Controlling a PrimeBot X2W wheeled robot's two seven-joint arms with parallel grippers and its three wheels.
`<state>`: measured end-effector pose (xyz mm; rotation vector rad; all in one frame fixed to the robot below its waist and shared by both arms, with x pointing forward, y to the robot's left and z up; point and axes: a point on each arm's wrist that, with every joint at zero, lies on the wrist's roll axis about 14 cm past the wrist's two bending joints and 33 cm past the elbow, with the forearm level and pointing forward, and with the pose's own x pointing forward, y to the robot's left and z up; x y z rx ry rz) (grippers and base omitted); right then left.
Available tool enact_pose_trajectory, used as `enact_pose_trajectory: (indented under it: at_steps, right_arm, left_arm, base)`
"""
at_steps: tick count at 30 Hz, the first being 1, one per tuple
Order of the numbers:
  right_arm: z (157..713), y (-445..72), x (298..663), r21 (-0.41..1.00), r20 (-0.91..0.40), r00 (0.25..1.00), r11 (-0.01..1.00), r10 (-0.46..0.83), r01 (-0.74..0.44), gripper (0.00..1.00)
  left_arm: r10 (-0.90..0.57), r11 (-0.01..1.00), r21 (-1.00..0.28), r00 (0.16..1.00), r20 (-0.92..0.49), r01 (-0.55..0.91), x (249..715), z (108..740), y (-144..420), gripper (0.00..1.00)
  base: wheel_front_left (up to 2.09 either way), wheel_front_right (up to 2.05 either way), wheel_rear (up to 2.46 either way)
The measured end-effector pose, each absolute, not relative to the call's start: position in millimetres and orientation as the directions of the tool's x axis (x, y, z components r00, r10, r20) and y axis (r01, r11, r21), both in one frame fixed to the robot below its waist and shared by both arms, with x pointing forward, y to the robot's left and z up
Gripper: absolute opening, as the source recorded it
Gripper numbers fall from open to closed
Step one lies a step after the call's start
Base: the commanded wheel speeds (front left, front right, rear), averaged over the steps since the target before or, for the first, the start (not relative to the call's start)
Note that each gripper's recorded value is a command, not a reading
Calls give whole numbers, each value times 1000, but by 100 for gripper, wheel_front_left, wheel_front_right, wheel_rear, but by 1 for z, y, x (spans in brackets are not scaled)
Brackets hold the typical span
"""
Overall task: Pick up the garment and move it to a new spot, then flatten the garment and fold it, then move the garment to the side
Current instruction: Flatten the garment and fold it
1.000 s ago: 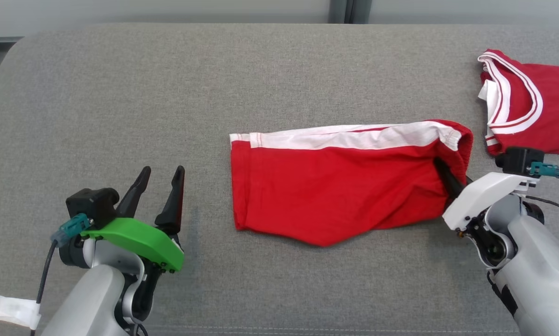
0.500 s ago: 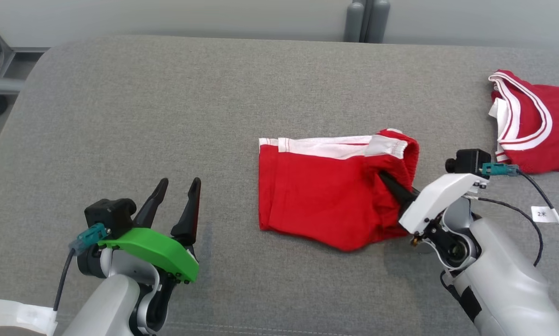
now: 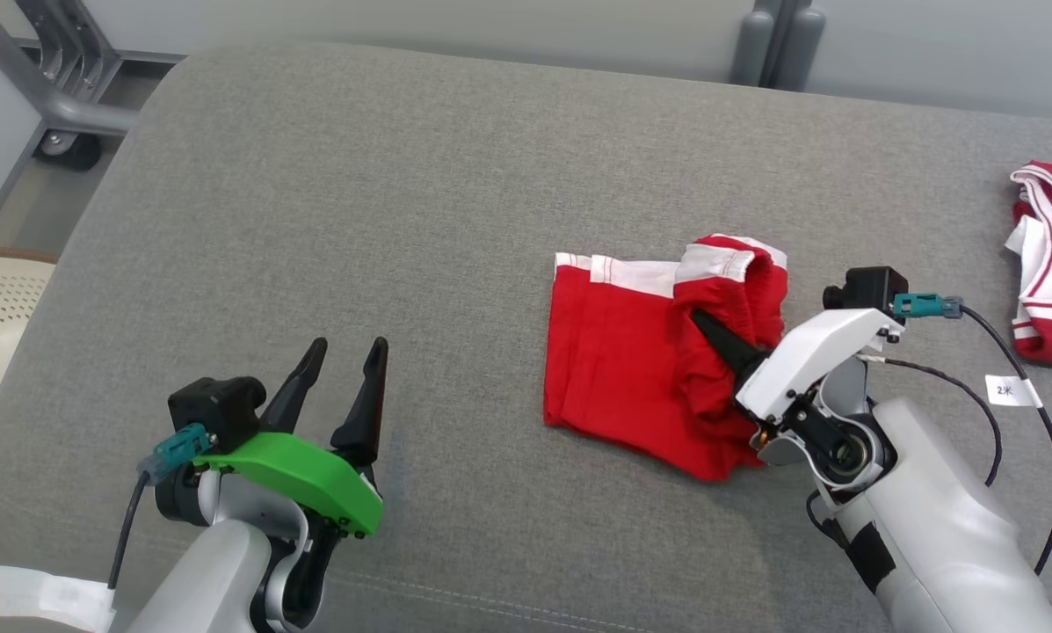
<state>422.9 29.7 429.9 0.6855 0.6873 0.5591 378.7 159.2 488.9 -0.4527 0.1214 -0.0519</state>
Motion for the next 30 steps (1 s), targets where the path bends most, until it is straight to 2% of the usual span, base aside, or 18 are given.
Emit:
enact_pose_trajectory:
  at_steps: [3,4,5,6,8,9,10,19,24,30]
  right_arm:
    - [434,39,429,722,-376,641,645,669,-249,0]
    - [435,43,430,723,-372,638,641,674,-257,5]
    - [436,47,431,723,-371,634,639,679,-261,5]
    - [437,51,432,724,-370,630,636,683,-265,10]
    - [435,58,430,724,-376,616,634,693,-271,38]
    - [434,61,428,725,-377,609,632,698,-274,84]
    - [433,63,427,725,-380,603,630,702,-277,100]
    - [450,68,425,739,-327,601,594,730,-319,100]
    - [473,56,432,737,-248,662,582,707,-345,100]
    - [481,35,438,694,-217,719,622,660,-362,100]
  left_arm:
    - [-53,899,-437,993,-109,0,375,488,167,100]
    - [-46,899,-437,993,-110,-7,374,488,169,100]
    - [-40,900,-436,993,-112,-13,373,487,171,100]
    - [-33,900,-436,993,-114,-20,372,487,173,100]
    - [-18,900,-435,993,-117,-35,371,486,178,100]
    - [-14,900,-435,993,-120,-40,371,485,180,100]
    - [-11,898,-438,993,-122,-44,371,485,180,100]
    - [-12,896,-443,993,-119,-42,371,483,180,100]
    - [-36,900,-435,994,-101,-11,376,487,175,100]
    - [-67,900,-435,994,-81,25,381,492,166,100]
  base:
    - [0,0,0]
    - [0,0,0]
    - [0,0,0]
    - [0,0,0]
    - [0,0,0]
    - [0,0,0]
    - [0,0,0]
    - [0,0,0]
    - [0,0,0]
    - [0,0,0]
